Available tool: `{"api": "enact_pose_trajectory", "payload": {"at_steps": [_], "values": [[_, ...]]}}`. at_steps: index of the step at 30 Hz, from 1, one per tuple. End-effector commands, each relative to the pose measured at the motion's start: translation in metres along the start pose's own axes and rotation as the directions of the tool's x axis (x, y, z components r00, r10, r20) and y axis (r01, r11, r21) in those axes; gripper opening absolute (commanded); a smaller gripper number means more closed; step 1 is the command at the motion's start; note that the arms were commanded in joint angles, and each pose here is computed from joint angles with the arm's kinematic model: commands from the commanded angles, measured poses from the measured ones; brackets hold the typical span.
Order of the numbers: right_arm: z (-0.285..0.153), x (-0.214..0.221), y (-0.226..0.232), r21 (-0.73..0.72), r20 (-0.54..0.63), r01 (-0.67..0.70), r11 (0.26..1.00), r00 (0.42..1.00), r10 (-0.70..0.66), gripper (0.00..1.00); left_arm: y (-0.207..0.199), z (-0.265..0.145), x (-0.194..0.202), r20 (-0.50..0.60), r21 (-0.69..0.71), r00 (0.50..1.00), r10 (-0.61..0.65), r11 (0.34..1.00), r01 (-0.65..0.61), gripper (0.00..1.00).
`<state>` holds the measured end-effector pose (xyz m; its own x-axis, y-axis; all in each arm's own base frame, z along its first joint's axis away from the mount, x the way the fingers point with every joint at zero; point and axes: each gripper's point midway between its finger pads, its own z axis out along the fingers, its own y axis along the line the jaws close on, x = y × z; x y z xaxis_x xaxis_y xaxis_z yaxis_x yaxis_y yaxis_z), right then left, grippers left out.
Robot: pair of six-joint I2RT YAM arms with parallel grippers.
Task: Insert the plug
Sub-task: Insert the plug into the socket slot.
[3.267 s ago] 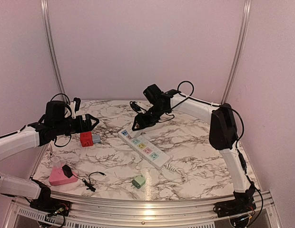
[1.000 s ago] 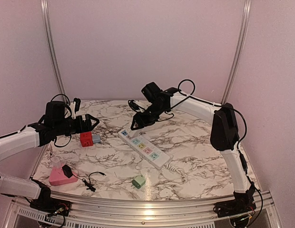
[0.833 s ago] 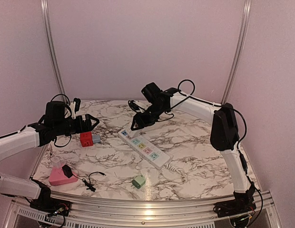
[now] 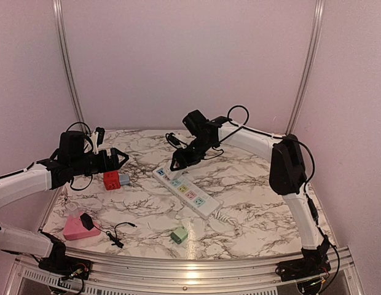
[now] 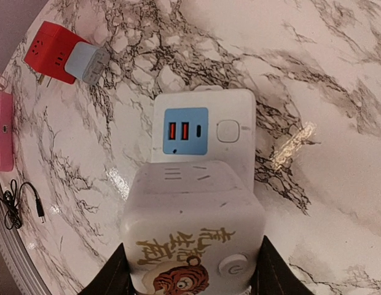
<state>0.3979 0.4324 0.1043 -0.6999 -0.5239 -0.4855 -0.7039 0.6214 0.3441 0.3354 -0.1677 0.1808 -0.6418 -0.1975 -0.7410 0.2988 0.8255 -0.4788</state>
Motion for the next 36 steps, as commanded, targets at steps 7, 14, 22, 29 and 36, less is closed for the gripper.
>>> {"api": "enact_pose_trajectory", "payload": {"at_steps": [7,14,22,29,36], "values": [[0.017,0.013,-0.015,0.088,-0.068,0.037,0.995,0.997,-0.031,0.00,0.002,0.003,-0.001,0.008,0.007,1.000,-0.005,1.000,0.005,0.99],[0.012,0.033,-0.023,0.199,-0.177,0.128,0.972,0.980,-0.092,0.00,0.003,0.005,0.001,0.000,0.005,1.000,-0.010,1.000,0.010,0.99],[0.027,0.039,-0.014,0.196,-0.218,0.177,0.964,0.967,-0.133,0.00,0.003,0.007,0.002,-0.009,0.008,1.000,-0.015,1.000,0.015,0.99],[0.050,0.048,-0.009,0.192,-0.242,0.184,0.964,0.961,-0.135,0.00,0.005,0.007,0.005,-0.016,0.005,1.000,-0.017,1.000,0.018,0.99],[0.030,0.066,-0.012,0.247,-0.327,0.221,0.943,0.936,-0.134,0.00,0.004,0.006,0.005,-0.015,0.006,1.000,-0.015,1.000,0.015,0.99]]}}
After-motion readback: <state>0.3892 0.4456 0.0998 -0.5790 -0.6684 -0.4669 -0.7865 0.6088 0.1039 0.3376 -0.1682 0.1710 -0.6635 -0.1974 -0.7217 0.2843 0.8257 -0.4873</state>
